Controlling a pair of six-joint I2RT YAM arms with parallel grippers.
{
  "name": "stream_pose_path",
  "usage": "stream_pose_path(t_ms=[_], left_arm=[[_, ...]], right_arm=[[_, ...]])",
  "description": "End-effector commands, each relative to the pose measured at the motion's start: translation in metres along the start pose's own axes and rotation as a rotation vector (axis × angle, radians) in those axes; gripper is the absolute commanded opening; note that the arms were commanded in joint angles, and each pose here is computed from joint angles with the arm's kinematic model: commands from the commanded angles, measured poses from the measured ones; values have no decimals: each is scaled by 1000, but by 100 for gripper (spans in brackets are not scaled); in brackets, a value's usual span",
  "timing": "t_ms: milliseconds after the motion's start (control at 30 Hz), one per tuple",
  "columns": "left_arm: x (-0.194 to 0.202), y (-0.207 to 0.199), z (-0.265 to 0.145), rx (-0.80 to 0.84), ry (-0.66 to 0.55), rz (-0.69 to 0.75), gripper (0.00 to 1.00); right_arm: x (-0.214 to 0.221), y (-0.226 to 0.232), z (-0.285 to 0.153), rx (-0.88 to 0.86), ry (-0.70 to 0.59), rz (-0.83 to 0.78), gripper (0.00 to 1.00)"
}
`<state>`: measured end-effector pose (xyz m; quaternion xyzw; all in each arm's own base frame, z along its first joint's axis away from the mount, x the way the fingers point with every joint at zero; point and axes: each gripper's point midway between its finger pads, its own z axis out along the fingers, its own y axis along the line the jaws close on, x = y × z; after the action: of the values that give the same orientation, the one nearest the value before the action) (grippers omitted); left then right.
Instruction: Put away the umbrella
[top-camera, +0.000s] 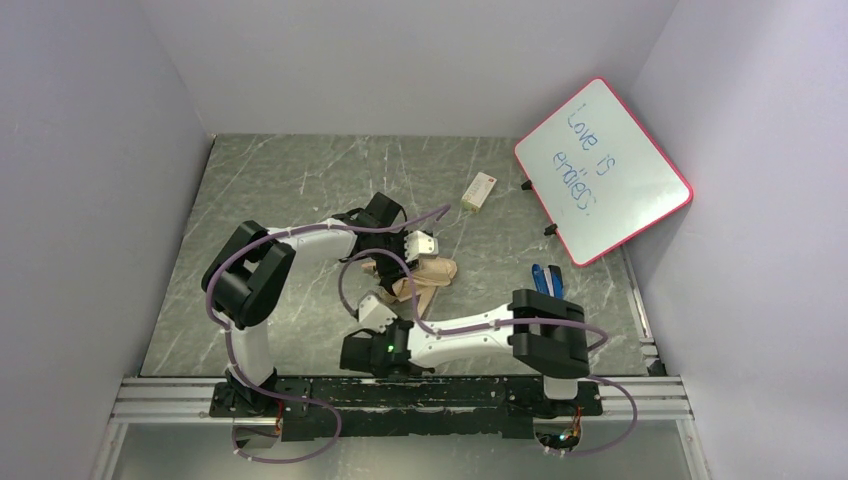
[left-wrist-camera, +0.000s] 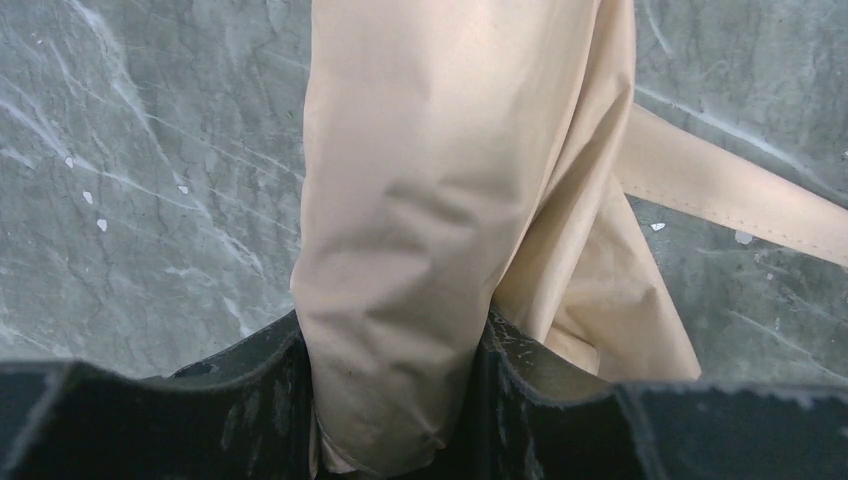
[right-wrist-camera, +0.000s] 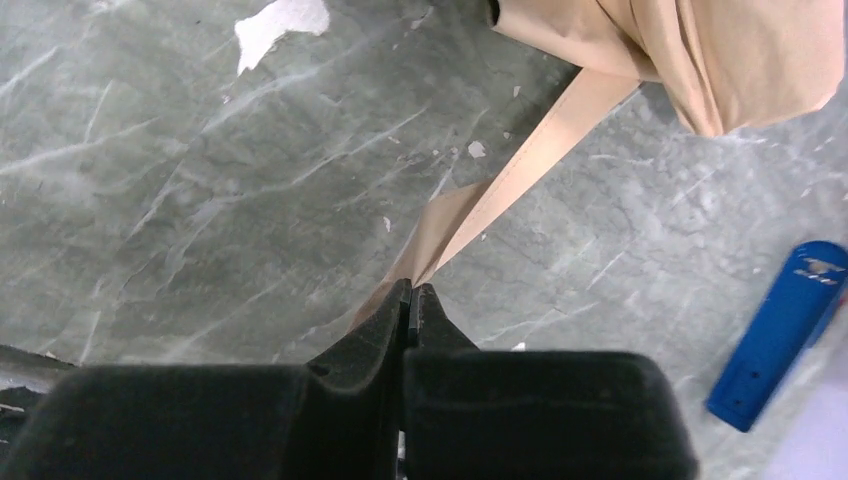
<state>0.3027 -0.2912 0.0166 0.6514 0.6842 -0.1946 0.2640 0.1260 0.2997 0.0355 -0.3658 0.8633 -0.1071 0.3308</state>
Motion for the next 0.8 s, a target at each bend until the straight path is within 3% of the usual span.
stream_pose_path(t_ms=[0, 367, 767], left_arm=[[13, 16, 4, -60, 54, -7, 5], [8, 20, 0, -83, 38, -2, 5], [3, 26, 1, -102, 13, 3, 5]], right_arm=[[13, 2, -16, 20, 79, -209, 0], [41, 39, -50, -149, 171, -484, 0], [77, 38, -40, -169, 256, -539, 0]])
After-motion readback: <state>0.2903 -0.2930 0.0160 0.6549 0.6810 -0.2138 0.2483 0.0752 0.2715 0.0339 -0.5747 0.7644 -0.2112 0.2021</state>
